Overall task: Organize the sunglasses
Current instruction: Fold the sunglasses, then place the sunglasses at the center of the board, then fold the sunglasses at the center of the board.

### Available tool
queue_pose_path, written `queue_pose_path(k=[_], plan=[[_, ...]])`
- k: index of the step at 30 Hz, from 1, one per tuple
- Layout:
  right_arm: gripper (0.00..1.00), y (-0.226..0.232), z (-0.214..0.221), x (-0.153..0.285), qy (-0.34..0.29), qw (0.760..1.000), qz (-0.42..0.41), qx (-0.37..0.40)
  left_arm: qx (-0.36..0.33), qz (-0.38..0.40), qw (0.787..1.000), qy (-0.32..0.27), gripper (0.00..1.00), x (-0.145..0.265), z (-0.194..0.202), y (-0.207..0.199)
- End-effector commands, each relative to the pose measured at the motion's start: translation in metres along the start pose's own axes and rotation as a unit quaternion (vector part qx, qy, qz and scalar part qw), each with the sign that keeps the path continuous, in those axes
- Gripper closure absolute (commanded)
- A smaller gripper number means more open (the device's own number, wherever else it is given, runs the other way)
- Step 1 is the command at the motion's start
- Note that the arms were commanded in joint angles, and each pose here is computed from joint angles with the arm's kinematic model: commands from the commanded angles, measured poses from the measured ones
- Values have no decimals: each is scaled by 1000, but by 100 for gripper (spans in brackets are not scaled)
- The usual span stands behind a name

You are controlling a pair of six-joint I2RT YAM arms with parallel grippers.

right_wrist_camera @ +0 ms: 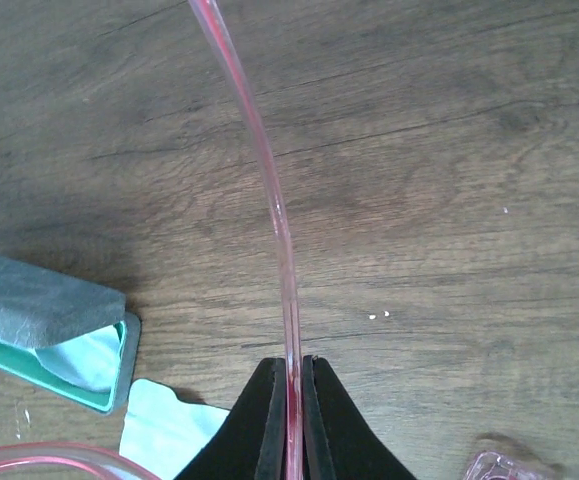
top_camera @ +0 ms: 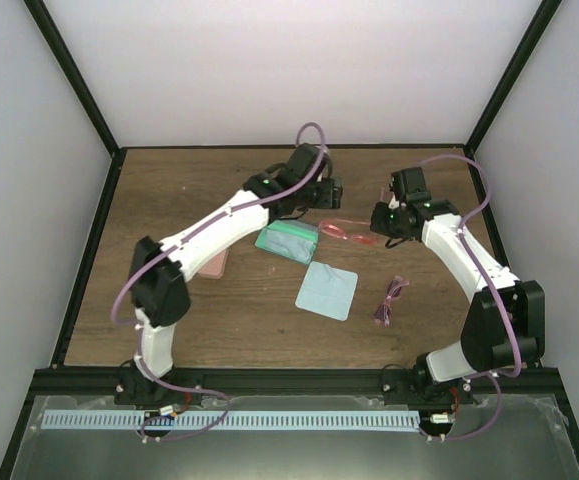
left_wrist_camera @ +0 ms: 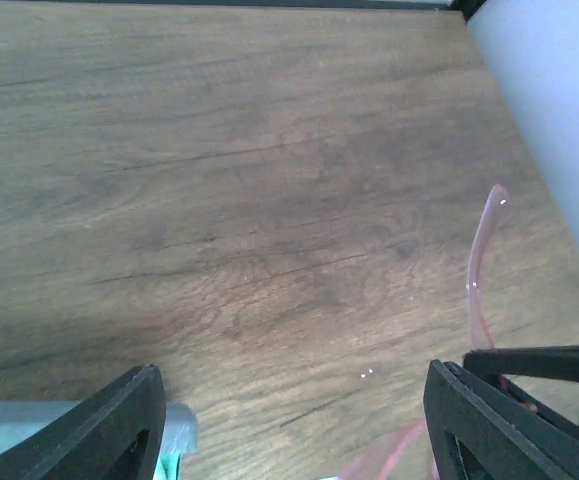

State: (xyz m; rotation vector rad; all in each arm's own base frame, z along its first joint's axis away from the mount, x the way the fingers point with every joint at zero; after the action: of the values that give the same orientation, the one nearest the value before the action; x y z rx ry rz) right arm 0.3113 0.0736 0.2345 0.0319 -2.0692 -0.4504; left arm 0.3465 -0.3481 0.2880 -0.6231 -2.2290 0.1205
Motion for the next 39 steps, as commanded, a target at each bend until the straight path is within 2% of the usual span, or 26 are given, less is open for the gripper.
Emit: queue_pose_path(k=[1, 9, 18, 26, 29, 31, 33, 37, 39], plan=[[99, 1, -6, -1, -6, 997, 33, -67, 86, 31, 993, -71, 27, 40, -2, 3], [99, -28, 19, -44, 36, 988, 118, -97, 96, 43, 993, -45, 27, 28, 23, 6], [98, -43, 28, -65, 55, 982, 141, -114, 82, 59, 995, -7, 35, 15, 42, -8], [63, -46, 36, -63, 65, 979, 146, -125, 75, 67, 995, 23, 35, 4, 53, -11], [61, -42, 32, -49, 50, 981, 138, -126, 74, 70, 994, 30, 35, 3, 56, -12], [63, -37, 25, -35, 28, 984, 124, -123, 73, 71, 994, 33, 35, 2, 58, -13], [69, -28, 14, -23, 7, 990, 89, -109, 72, 73, 994, 38, 39, 2, 63, -14], [94, -11, -8, -22, -8, 996, 39, -82, 63, 95, 991, 62, 59, -4, 82, -21], [99, -5, -19, -35, 7, 997, 33, -73, 60, 111, 989, 76, 74, -8, 90, -24]])
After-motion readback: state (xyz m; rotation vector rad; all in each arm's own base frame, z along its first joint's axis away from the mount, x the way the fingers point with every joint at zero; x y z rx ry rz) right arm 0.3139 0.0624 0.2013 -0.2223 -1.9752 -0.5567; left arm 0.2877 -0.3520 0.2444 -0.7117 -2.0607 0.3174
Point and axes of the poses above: each gripper's point midway between its finger pads, its own x axis back along the fingers, its own y axis along the line the jaws close on, z = x × y, the point moved 10 cm from there along x, back along the fingers, and after that the axes turned 4 degrees about -x, right-handed, at the moved point
